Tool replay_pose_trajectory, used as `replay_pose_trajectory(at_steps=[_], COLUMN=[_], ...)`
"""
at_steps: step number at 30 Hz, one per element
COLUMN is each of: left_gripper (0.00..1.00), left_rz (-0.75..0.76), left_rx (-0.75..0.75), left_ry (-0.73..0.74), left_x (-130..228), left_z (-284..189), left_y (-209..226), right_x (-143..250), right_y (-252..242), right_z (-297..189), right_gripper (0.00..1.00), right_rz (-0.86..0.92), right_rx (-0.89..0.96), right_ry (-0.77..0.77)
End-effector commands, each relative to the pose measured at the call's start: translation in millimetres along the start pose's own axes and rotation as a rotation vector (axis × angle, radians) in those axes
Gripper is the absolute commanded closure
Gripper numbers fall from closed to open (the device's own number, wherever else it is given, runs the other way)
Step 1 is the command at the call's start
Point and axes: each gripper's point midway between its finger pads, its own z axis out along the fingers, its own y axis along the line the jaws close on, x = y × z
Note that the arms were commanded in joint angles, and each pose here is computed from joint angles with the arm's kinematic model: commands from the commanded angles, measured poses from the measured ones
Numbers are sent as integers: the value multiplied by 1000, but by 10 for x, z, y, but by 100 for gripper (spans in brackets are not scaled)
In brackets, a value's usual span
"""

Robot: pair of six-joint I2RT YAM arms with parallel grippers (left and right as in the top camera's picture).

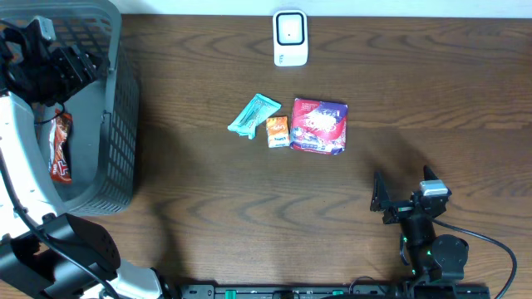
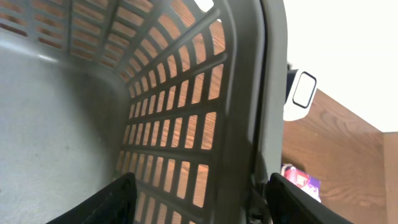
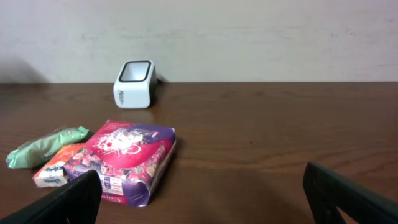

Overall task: Scan the item barcode
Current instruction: 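Grasp the red wrapper in the basket with the left gripper and lift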

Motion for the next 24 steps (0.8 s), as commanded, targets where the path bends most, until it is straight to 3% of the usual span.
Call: replay_pose_trajectory(at_steps=[1, 5, 6, 12, 19, 24], left_gripper=[32, 31, 26, 22, 22, 22], left_rz=[35, 7, -19, -120, -130, -154], left_rx=[45, -81, -145, -569, -746, -899], left_ry=[15, -45, -61, -143, -159, -75], left_x=[25, -120, -152, -229, -238, -46], left_z=[39, 4, -18, -318, -450, -425], left_y=[-53, 190, 310, 1040, 1326, 1660], right_x=[7, 8, 7, 7, 7, 7], right_y=[-4, -4, -4, -4, -4, -4], right_z=[-1, -1, -1, -1, -1, -1], right_gripper=[1, 1, 1, 1, 1, 1], right_rz=[-7, -7, -7, -7, -7, -7], right_rx=[1, 1, 1, 1, 1, 1], right_ry=[0, 0, 0, 0, 0, 0])
